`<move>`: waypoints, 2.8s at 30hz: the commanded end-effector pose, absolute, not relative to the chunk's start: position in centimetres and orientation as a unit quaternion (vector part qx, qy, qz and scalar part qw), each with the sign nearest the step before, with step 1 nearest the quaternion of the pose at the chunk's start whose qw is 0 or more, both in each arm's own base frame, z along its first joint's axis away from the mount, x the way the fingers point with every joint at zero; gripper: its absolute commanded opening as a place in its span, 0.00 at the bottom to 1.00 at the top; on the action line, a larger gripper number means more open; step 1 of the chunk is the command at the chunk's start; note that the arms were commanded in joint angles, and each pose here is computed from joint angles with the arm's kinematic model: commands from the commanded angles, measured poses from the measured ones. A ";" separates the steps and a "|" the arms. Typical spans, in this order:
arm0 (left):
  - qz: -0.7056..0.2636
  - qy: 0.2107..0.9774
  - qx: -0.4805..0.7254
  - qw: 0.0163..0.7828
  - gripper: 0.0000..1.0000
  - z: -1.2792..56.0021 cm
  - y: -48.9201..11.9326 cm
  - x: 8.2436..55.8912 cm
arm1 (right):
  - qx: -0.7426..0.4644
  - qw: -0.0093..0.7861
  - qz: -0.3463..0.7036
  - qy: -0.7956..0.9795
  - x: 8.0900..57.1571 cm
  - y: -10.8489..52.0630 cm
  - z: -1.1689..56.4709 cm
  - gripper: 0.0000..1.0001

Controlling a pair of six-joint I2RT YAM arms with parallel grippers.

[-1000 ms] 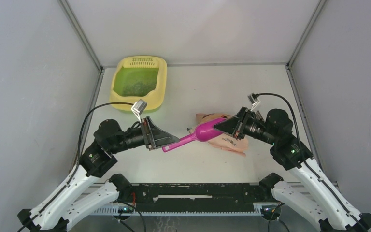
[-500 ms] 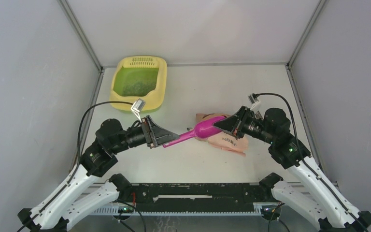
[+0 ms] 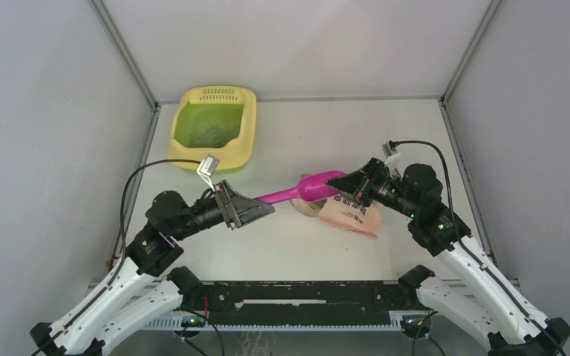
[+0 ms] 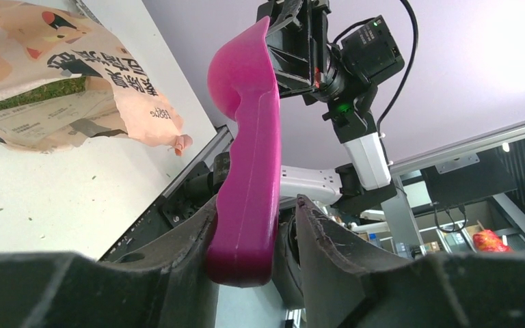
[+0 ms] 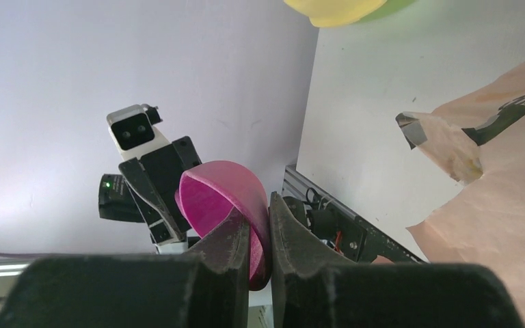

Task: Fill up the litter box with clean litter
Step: Adjust the spatula.

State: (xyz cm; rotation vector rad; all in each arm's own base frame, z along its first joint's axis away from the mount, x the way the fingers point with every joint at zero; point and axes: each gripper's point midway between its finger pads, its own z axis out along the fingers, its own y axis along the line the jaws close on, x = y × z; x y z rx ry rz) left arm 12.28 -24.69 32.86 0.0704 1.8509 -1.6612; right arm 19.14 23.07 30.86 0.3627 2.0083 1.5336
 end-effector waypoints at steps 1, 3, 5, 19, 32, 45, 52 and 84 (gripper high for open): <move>-0.657 0.670 0.016 0.345 0.46 34.4 -24.6 12.8 | 0.144 0.313 0.594 0.727 19.9 23.0 32.6 0.00; -0.661 0.665 0.012 0.348 0.46 34.5 -24.6 13.0 | 0.146 0.313 0.594 0.727 19.9 23.0 32.5 0.00; -0.661 0.663 0.008 0.351 0.46 34.6 -24.6 13.1 | 0.146 0.311 0.593 0.728 19.7 22.9 32.2 0.00; -0.662 0.655 -0.001 0.365 0.46 35.4 -24.2 13.4 | 0.148 0.312 0.591 0.730 19.4 22.7 32.0 0.00; -0.665 0.653 -0.003 0.363 0.46 35.2 -24.4 13.6 | 0.147 0.304 0.593 0.731 19.5 23.2 31.4 0.00; -0.666 0.654 -0.006 0.359 0.46 34.9 -24.5 13.6 | 0.143 0.301 0.595 0.731 19.4 23.6 31.4 0.00; -0.664 0.655 -0.007 0.360 0.45 34.8 -24.5 13.7 | 0.140 0.300 0.592 0.734 19.2 23.6 31.2 0.00; -0.658 0.668 -0.007 0.346 0.37 33.7 -24.8 13.8 | 0.141 0.300 0.591 0.736 19.0 23.7 31.1 0.00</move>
